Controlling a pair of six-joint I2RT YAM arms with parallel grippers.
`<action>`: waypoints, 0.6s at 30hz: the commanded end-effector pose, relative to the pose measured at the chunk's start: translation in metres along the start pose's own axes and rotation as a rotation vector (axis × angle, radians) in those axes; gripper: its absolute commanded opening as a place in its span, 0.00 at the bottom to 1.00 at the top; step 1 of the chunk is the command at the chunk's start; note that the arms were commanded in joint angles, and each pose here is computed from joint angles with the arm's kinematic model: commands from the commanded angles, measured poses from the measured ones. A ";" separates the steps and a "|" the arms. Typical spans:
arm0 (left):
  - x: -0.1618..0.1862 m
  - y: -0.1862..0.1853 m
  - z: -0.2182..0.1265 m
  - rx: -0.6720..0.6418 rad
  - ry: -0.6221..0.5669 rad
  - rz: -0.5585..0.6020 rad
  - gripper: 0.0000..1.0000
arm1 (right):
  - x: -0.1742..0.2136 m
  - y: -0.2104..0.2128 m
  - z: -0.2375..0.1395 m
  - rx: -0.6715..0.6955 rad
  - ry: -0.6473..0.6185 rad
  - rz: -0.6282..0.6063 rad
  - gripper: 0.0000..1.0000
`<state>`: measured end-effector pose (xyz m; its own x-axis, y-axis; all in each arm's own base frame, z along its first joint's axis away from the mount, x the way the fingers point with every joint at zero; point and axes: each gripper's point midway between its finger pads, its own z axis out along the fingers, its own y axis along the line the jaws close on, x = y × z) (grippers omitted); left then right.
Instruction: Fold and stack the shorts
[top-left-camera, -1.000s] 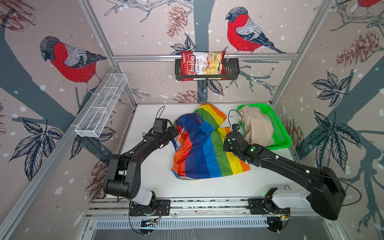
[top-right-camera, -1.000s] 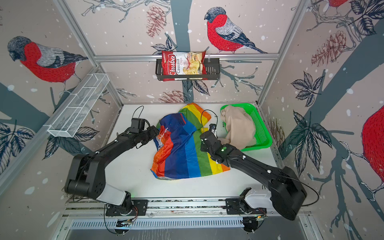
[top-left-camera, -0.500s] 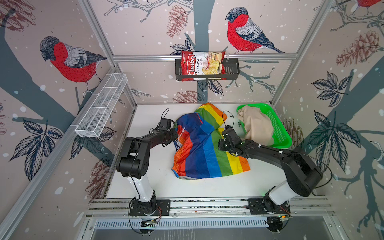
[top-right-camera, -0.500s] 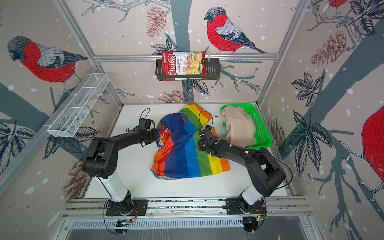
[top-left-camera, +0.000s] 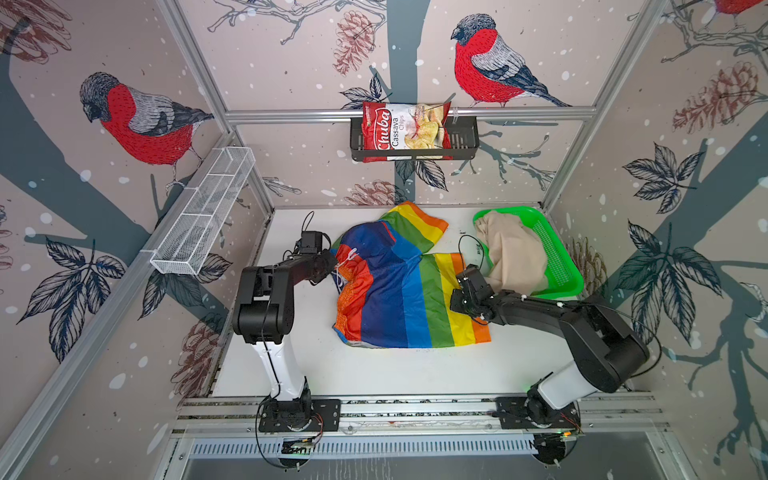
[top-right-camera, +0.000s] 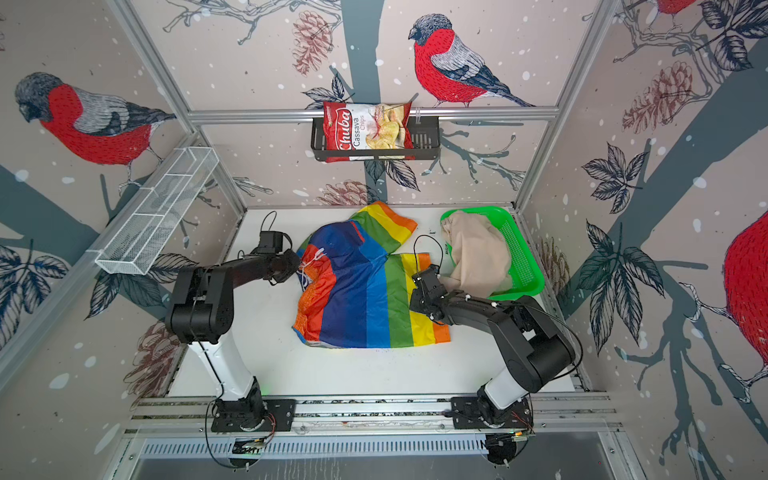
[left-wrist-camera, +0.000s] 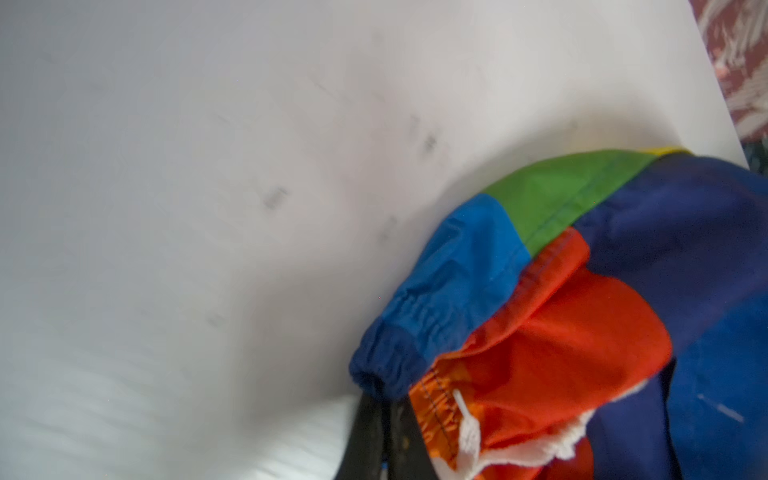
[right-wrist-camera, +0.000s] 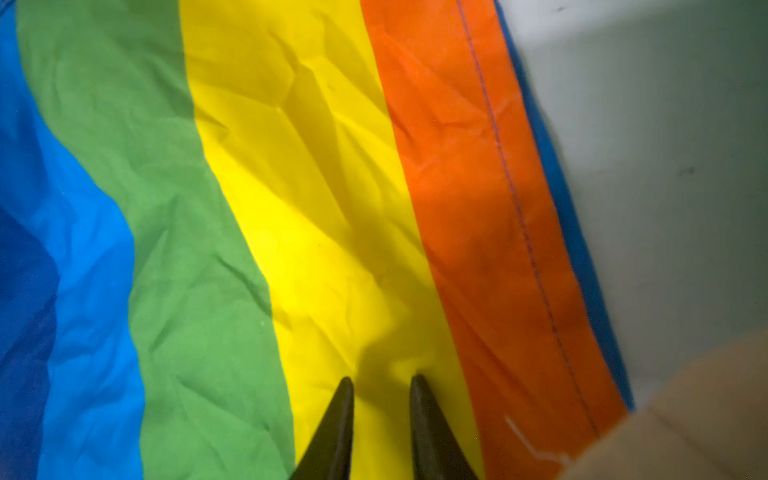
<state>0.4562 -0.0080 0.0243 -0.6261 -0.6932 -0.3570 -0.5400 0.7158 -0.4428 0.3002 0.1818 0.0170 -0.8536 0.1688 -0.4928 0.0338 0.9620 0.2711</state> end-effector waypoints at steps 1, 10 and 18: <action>-0.006 0.013 0.003 -0.015 0.001 -0.029 0.00 | 0.025 -0.026 0.002 0.078 0.057 0.049 0.22; -0.035 0.030 -0.012 -0.052 -0.063 -0.065 0.00 | 0.040 -0.064 -0.012 0.196 0.048 0.070 0.19; -0.042 0.000 -0.036 0.056 -0.076 -0.056 0.05 | -0.011 -0.016 -0.036 0.059 -0.060 -0.012 0.21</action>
<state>0.4586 0.0322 0.0560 -0.5472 -0.7429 -0.3856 -0.5742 0.6684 -0.4728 0.2818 0.1466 0.0290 -0.8254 0.2252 -0.5177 0.1201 0.9660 0.2288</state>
